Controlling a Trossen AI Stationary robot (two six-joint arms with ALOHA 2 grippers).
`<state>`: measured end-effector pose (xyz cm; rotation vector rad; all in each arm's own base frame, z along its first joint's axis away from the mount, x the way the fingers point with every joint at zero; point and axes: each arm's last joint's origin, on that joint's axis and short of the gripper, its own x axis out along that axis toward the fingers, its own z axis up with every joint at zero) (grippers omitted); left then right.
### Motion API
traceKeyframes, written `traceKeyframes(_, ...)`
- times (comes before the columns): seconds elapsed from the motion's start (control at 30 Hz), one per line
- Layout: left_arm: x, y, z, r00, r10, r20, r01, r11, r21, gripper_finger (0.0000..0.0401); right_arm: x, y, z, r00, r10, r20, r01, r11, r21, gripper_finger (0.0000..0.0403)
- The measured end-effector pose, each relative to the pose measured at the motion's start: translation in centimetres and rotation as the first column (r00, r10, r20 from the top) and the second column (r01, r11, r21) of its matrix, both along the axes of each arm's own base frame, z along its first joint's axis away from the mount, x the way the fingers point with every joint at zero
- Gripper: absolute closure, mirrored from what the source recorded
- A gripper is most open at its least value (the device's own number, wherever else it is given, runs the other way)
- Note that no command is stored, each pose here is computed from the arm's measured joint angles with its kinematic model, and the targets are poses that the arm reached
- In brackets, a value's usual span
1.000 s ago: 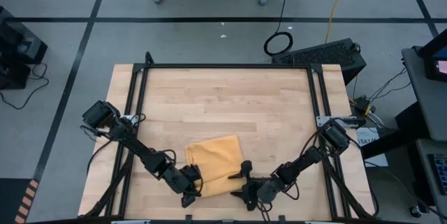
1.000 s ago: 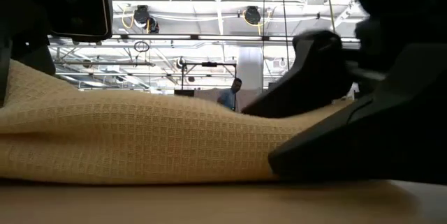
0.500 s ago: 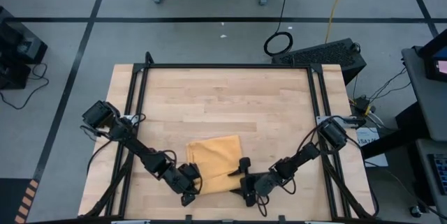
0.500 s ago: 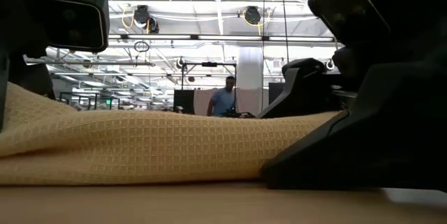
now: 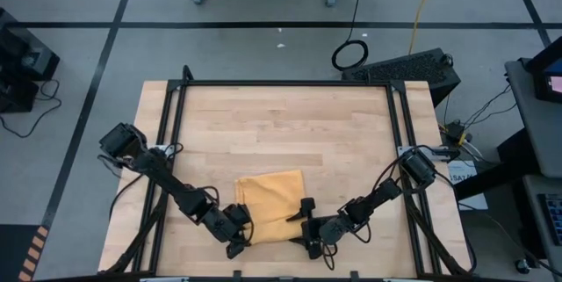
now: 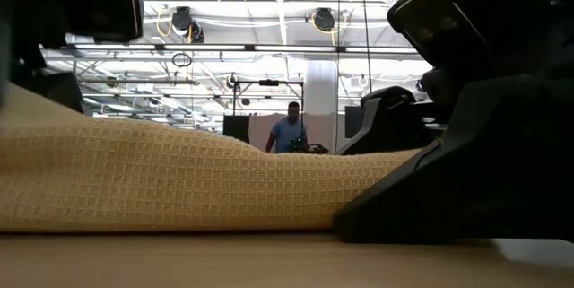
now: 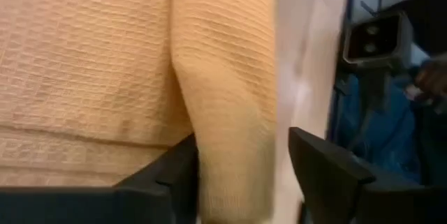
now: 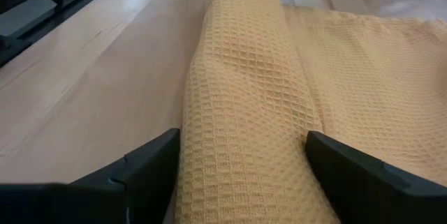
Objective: Roll towel
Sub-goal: Roll the folded yellow towel
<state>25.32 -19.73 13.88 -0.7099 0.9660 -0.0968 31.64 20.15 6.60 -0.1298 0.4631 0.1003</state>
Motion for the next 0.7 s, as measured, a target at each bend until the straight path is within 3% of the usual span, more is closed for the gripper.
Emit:
traceKeyframes(0.27, -2.1, 1.9, 3.6, 0.994, -0.113, -0.006, 0.112, 0.985, 0.133, 0.0164, 0.0, 0.0, -0.1, 1.0, -0.005, -0.005, 0.005, 1.0, -0.001, 0.0103)
traceKeyframes(0.37, -2.7, 2.4, 5.7, 0.99, -0.093, 0.107, 0.071, 0.979, 0.193, 0.0164, 0.0, 0.0, -0.1, 1.0, -0.009, -0.006, 0.009, 1.0, 0.004, 0.0103)
traceKeyframes(0.47, -2.6, 1.5, 7.5, 0.947, -0.095, 0.307, 0.026, 0.975, 0.222, 0.0163, 0.0, 0.0, -0.1, 1.0, -0.016, -0.008, 0.016, 1.0, 0.017, 0.0103)
traceKeyframes(0.6, -2.7, -0.7, 7.4, 0.884, -0.152, 0.442, 0.019, 0.957, 0.291, 0.0163, 0.0, -0.1, -0.1, 1.0, -0.019, -0.009, 0.019, 1.0, 0.021, 0.0103)
traceKeyframes(0.7, -2.8, -2.1, 5.6, 0.886, -0.18, 0.427, 0.019, 0.935, 0.354, 0.0163, 0.0, -0.1, -0.1, 1.0, -0.019, -0.009, 0.019, 1.0, 0.02, 0.0103)
